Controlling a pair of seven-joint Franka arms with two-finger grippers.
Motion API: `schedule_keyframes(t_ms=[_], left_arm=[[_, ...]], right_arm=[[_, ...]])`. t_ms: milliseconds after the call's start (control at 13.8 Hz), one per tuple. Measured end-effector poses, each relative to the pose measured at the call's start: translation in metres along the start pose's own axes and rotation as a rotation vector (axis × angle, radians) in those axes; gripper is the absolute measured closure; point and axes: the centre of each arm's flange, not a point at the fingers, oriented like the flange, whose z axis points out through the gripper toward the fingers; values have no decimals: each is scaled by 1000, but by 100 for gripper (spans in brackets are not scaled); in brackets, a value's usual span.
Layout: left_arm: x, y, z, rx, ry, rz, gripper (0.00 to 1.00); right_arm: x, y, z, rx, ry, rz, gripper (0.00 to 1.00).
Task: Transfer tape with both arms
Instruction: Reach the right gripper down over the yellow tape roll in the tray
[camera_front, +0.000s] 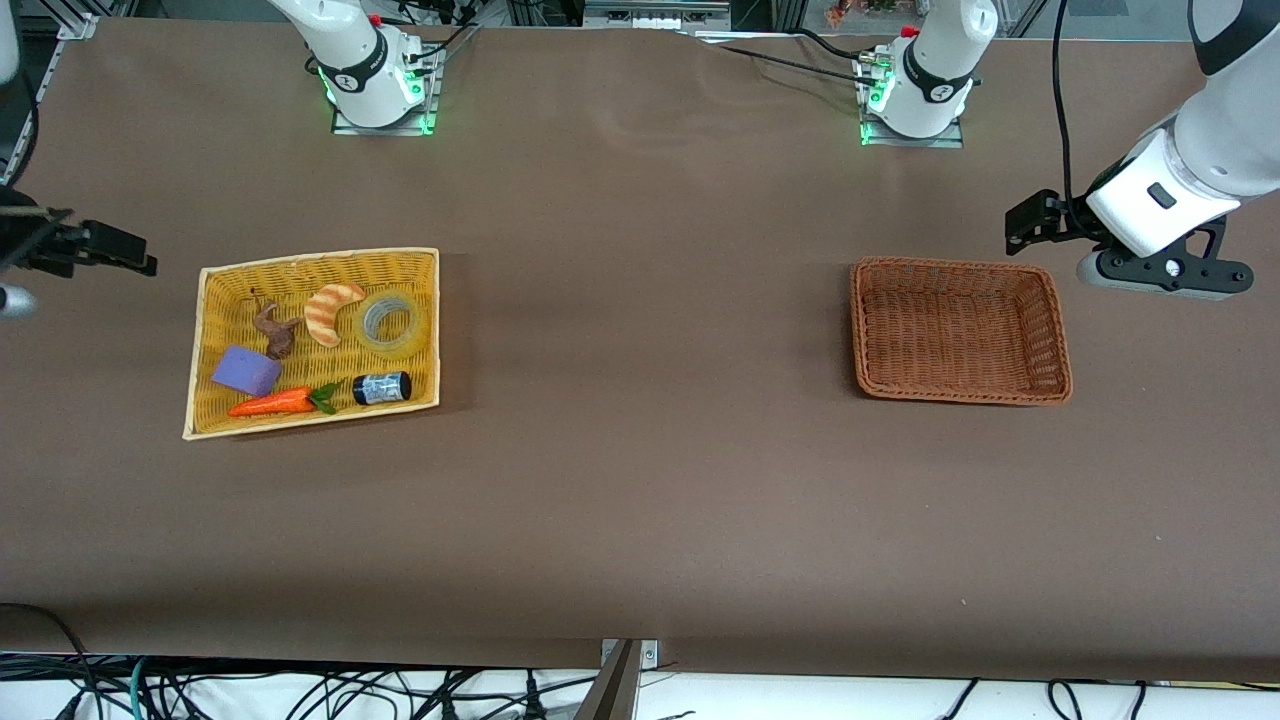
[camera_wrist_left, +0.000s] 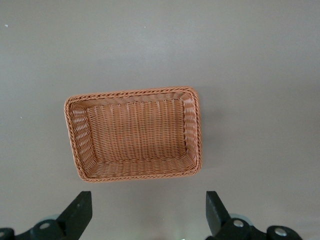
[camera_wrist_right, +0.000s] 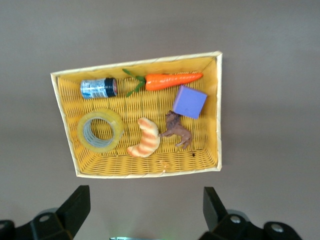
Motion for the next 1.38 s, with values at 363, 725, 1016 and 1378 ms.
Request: schedule_keyframes(t_ms=[363, 725, 1016, 1378], left_arm=[[0, -2, 0, 0, 2, -3, 0], [7, -4, 0, -3, 8, -6, 0], [8, -5, 1, -3, 7, -8, 0], [8, -5, 1, -3, 7, -8, 0]], right_arm=[[27, -31, 86, -7, -28, -46, 0], [-1, -55, 227, -10, 45, -17, 0], [-21, -87, 262, -7, 105, -4, 0], [-37, -85, 315, -4, 158, -2, 0]])
